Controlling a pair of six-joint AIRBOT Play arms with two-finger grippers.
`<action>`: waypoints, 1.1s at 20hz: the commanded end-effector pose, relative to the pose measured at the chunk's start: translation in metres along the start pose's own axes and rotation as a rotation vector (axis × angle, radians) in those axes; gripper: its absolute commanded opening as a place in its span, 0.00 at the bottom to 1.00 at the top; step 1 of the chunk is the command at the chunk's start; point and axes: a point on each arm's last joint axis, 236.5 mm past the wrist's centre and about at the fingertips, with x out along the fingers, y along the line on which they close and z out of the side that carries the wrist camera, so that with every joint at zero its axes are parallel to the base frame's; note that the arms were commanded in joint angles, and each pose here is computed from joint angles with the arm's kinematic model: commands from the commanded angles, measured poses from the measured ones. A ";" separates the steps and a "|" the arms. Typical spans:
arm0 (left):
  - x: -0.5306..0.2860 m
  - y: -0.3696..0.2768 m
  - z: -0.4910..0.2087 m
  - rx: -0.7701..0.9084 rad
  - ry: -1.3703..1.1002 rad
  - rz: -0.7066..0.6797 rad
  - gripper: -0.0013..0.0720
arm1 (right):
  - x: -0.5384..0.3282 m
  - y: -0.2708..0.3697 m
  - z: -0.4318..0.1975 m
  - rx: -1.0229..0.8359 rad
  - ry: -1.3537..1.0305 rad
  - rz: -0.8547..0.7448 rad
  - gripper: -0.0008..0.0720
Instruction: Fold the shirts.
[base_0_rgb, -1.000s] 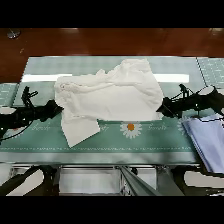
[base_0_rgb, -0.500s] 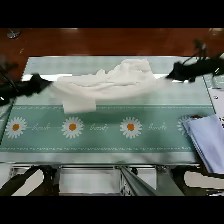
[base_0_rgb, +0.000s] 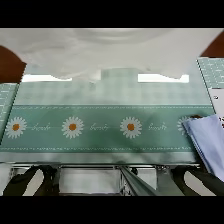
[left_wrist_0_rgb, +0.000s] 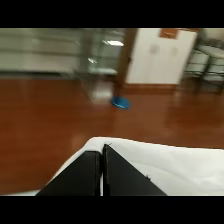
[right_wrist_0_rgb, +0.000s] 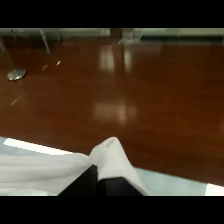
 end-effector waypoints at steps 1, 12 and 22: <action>-0.075 -0.008 0.053 0.188 -0.131 0.203 0.05 | -0.086 0.032 0.021 -0.120 -0.114 -0.083 0.05; -0.133 0.014 -0.009 0.211 0.068 0.412 0.05 | -0.108 0.043 -0.079 -0.054 0.119 -0.075 0.05; 0.038 0.129 -0.275 -0.241 0.615 0.303 0.05 | 0.112 -0.066 -0.276 0.317 0.537 0.015 0.05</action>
